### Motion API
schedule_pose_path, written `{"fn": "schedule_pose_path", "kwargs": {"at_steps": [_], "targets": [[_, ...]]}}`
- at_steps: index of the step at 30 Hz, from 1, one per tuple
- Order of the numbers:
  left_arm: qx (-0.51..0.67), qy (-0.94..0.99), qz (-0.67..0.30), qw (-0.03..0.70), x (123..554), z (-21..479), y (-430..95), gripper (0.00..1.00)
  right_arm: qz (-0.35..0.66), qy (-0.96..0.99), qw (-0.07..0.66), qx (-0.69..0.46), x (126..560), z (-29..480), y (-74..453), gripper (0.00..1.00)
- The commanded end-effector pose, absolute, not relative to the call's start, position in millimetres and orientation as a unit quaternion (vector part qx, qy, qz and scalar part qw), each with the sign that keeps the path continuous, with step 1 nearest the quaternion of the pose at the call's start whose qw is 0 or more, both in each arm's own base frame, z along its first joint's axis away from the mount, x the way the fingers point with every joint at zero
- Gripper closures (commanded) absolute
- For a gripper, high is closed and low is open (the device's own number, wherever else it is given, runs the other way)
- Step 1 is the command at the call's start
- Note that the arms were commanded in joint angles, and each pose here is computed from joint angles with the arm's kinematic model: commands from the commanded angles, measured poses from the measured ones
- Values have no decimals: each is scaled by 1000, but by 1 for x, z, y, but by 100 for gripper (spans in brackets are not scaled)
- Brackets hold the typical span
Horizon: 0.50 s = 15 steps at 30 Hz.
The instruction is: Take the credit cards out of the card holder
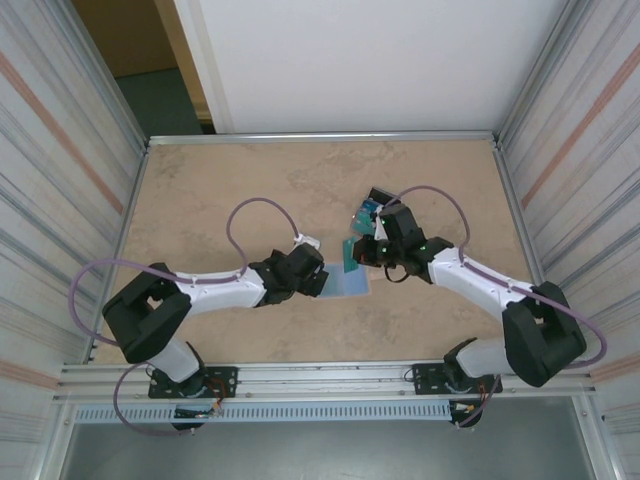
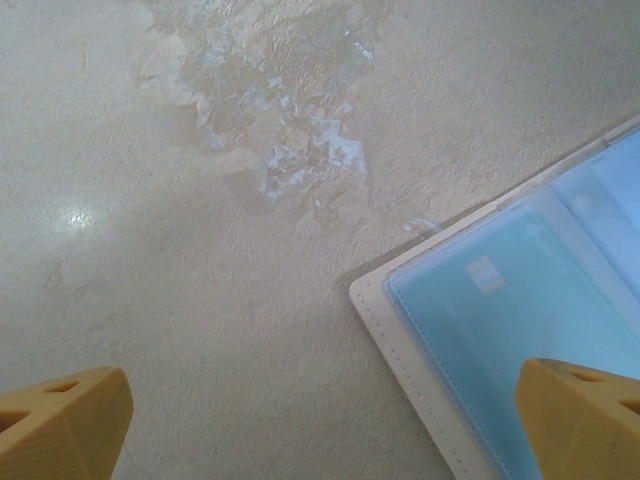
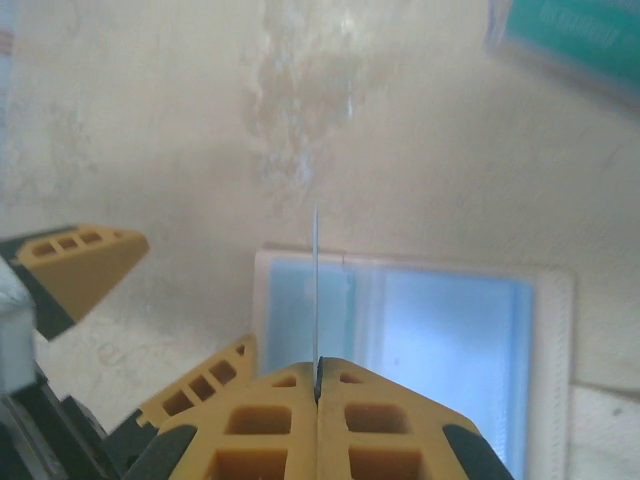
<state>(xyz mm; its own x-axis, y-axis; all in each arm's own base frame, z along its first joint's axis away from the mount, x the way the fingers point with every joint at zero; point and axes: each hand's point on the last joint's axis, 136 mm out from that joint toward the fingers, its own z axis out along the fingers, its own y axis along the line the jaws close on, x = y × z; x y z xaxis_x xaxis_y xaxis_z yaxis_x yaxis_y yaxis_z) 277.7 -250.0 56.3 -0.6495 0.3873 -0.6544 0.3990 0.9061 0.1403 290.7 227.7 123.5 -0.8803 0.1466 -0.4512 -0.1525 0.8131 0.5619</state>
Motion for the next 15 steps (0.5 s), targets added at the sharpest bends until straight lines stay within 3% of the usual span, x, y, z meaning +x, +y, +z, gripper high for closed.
{"fn": "schedule_pose_path", "kwargs": {"at_steps": [1,15], "targets": [[200,909,-3,366,276,59,-243,1,264,919,290,-31,302,145,212,100],[207,909,-18,360,275,52,-249,1,225,906,355,-50,328,170,188,100]]}}
